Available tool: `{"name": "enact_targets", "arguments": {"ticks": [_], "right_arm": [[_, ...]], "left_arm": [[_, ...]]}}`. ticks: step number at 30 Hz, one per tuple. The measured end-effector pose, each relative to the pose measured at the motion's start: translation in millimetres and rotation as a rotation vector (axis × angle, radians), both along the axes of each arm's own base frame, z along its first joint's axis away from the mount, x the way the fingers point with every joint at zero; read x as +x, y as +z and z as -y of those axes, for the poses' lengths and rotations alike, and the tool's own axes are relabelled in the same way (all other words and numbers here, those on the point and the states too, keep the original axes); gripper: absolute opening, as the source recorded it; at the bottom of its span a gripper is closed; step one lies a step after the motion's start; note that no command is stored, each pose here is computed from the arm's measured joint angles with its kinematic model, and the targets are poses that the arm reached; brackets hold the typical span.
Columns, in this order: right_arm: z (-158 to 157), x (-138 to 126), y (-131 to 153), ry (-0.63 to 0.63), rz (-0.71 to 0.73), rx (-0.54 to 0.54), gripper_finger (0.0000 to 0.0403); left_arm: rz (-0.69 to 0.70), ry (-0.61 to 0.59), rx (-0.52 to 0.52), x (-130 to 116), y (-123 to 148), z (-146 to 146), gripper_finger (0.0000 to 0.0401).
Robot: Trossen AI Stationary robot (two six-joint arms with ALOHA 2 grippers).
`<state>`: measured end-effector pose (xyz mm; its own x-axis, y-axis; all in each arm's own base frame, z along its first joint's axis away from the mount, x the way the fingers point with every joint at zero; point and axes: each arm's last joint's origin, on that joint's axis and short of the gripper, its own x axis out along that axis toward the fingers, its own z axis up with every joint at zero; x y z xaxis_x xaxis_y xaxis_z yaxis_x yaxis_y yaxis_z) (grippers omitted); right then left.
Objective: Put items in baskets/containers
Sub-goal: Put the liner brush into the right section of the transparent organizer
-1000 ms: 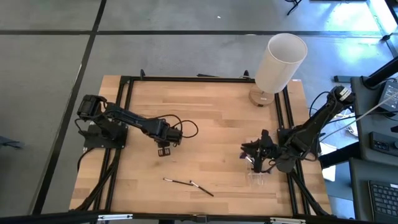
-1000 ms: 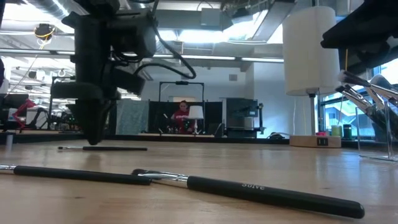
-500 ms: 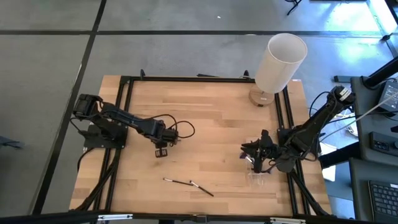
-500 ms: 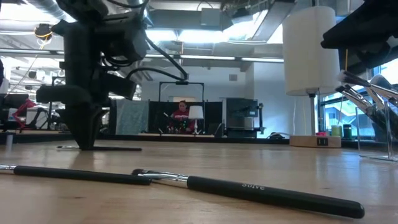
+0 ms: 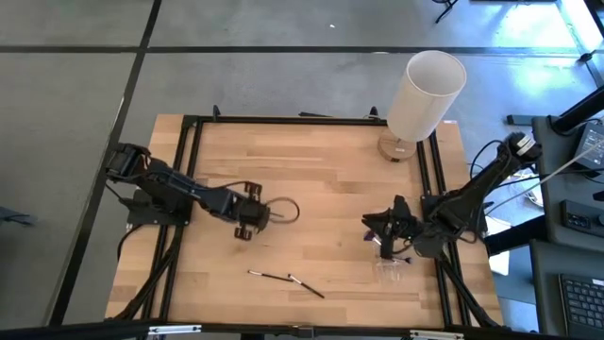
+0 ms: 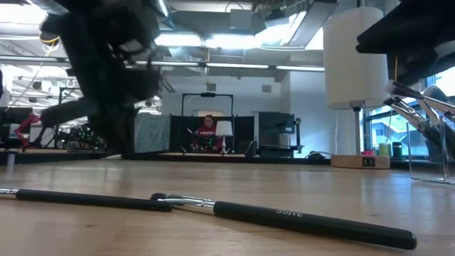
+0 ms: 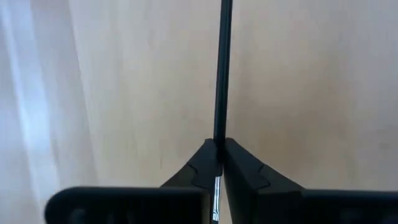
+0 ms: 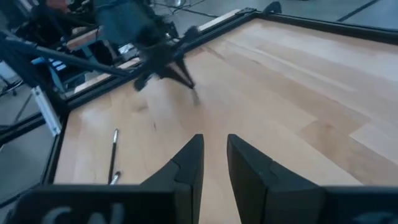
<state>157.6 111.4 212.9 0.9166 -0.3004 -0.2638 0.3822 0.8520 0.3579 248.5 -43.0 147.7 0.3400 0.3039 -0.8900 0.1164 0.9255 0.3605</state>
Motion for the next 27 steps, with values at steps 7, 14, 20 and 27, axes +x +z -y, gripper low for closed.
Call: {"name": "enact_targets", "arguments": {"ticks": [7, 14, 20, 27], "right_arm": [[13, 31, -11, 0.002, -0.028, 0.079, 0.0071], [35, 75, -24, 0.24, -0.023, 0.267, 0.0071], [54, 100, -30, 0.369, 0.062, 0.344, 0.0071], [50, 133, -28, 0.472, 0.042, 0.359, 0.0075]], "left_arm": [[0.094, -0.412, 0.379, 10, 10, 34, 0.0019], [0.229, -0.609, 0.659, 25, 24, 60, 0.0019], [0.284, -0.711, 0.847, 40, 21, 78, 0.0019], [0.27, -0.762, 1.03, 54, 10, 87, 0.0019]]}}
